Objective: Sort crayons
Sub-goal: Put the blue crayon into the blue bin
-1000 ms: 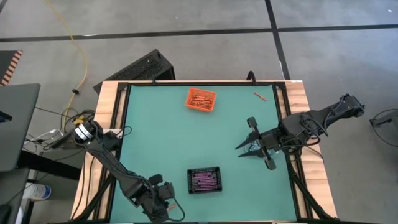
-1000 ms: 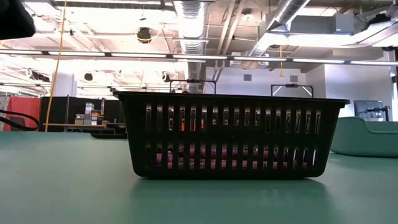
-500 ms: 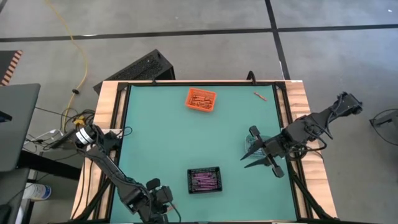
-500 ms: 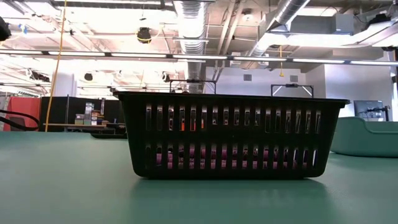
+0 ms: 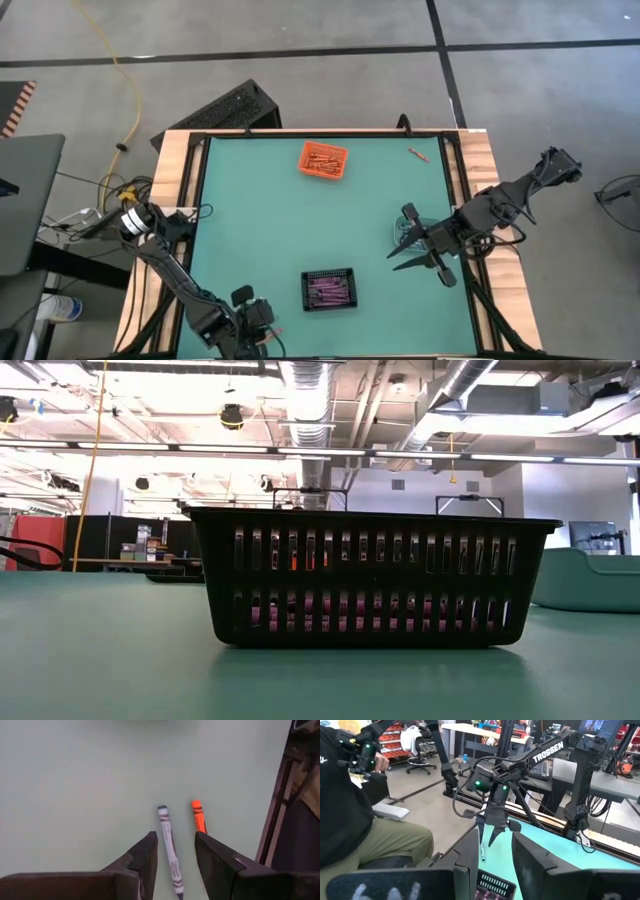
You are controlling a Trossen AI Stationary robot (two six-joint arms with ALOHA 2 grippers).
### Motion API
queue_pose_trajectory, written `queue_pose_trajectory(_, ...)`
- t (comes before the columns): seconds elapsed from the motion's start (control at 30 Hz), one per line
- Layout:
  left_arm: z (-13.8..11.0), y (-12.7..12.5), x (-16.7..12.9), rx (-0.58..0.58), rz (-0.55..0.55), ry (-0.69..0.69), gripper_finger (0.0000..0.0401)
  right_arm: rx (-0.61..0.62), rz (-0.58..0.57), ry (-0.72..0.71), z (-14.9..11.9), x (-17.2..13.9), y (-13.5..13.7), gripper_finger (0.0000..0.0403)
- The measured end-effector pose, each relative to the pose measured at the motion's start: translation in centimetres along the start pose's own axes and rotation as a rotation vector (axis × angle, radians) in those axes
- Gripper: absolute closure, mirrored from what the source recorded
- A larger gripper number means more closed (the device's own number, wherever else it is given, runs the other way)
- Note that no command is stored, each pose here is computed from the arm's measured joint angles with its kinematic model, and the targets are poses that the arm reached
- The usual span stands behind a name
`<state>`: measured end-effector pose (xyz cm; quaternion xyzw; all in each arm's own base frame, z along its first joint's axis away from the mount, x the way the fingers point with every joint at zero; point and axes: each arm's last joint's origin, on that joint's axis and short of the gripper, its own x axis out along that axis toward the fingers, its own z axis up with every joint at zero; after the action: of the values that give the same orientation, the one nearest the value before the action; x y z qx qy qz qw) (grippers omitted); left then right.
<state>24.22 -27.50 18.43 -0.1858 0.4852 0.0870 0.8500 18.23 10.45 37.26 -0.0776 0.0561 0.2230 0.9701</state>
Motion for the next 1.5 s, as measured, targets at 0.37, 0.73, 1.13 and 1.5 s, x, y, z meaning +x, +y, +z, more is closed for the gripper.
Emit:
queue_pose_trajectory(0.37, -0.5, -0.1, 1.4, -0.008, 0.025, -0.005, 0.0283, 0.002, -0.011, 0.008, -0.1, 0.0, -0.2, 0.0286)
queue_pose_trajectory(0.73, -0.5, 0.0, 1.5, -0.007, 0.043, -0.034, 0.0283, 0.001, -0.008, 0.016, -0.2, 0.0, -0.2, 0.0286)
queue_pose_trajectory(1.13, -1.9, -0.5, 1.0, -0.03, 0.037, -0.038, 0.0283, 0.001, -0.006, 0.023, -0.2, 0.0, -0.2, 0.0286)
queue_pose_trajectory(1.5, -3.4, 0.6, 2.5, -0.079, -0.008, -0.043, 0.0283, 0.001, -0.004, 0.026, -0.3, 0.0, -0.2, 0.0286)
